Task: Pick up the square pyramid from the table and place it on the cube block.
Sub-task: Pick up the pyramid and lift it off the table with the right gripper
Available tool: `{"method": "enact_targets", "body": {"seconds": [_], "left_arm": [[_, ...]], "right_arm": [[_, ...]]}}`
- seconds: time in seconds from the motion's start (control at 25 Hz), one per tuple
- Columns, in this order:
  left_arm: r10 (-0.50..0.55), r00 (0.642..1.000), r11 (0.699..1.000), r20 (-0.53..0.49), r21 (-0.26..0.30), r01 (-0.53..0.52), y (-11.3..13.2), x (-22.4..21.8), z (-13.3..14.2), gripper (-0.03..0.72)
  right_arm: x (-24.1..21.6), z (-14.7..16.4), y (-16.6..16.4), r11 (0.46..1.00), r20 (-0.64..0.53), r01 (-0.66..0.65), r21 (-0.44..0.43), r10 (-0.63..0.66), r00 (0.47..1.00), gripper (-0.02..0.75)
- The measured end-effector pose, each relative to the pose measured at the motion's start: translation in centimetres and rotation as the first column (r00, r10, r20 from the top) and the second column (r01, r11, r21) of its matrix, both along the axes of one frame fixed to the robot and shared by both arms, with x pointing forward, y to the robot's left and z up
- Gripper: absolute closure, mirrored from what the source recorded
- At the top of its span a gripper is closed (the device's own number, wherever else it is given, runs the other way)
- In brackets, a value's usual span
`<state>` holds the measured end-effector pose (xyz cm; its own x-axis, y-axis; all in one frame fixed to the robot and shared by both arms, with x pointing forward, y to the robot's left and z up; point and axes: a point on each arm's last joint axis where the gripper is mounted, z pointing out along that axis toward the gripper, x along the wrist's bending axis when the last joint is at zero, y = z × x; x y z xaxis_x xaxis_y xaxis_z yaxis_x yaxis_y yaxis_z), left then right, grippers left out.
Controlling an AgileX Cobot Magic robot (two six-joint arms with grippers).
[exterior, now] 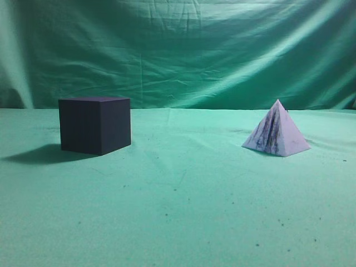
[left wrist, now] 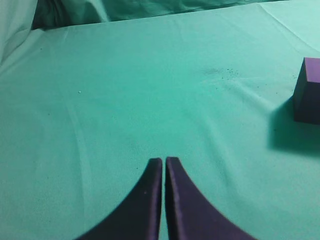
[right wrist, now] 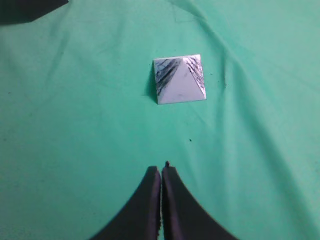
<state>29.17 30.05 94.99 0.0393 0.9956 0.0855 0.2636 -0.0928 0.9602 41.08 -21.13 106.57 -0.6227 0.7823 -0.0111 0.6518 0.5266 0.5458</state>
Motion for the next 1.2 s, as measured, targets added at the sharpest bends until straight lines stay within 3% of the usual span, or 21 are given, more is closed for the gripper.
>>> {"method": "enact_targets", "body": {"seconds": [0.12,0.16,0.2,0.32,0.48,0.56,0.92,1.2], "left_arm": [[0.000,1.000,1.000,0.000,0.000,0.000,0.0,0.0,0.0,0.688],[0.000,1.000,1.000,0.000,0.000,0.000,0.0,0.0,0.0,0.688],[0.000,1.000,1.000,0.000,0.000,0.000,0.0,0.0,0.0,0.688],[0.000,1.000,1.000,0.000,0.000,0.000,0.0,0.0,0.0,0.688],[0.000,1.000,1.000,0.000,0.000,0.000,0.0,0.0,0.0,0.688],[0.000,1.000,1.000,0.000,0.000,0.000,0.0,0.0,0.0,0.688],[0.000,1.000,1.000,0.000,0.000,0.000,0.0,0.0,0.0,0.688],[0.000,1.000,1.000,0.000,0.000,0.000,0.0,0.0,0.0,0.688]], "right_arm": [[2.0,-0.4,2.2,0.998,-0.039,-0.052,-0.039,0.050,0.998,0.738],[2.7,-0.6,3.0,0.997,-0.056,-0.066,-0.046,0.063,0.996,0.689],[3.4,-0.8,3.6,0.996,-0.067,-0.073,-0.052,0.070,0.995,0.689],[5.5,-1.4,4.9,0.995,-0.099,-0.079,-0.065,0.072,0.993,0.488],[7.7,-2.7,6.2,0.996,-0.157,-0.048,-0.074,0.036,0.987,0.155],[8.6,-3.6,6.6,0.995,-0.184,-0.043,-0.086,0.026,0.983,0.087],[11.8,-8.0,7.5,0.973,-0.249,-0.054,-0.225,-0.004,0.968,0.094],[13.1,-10.9,8.1,0.968,-0.258,-0.058,-0.242,-0.007,0.966,0.094]]}}
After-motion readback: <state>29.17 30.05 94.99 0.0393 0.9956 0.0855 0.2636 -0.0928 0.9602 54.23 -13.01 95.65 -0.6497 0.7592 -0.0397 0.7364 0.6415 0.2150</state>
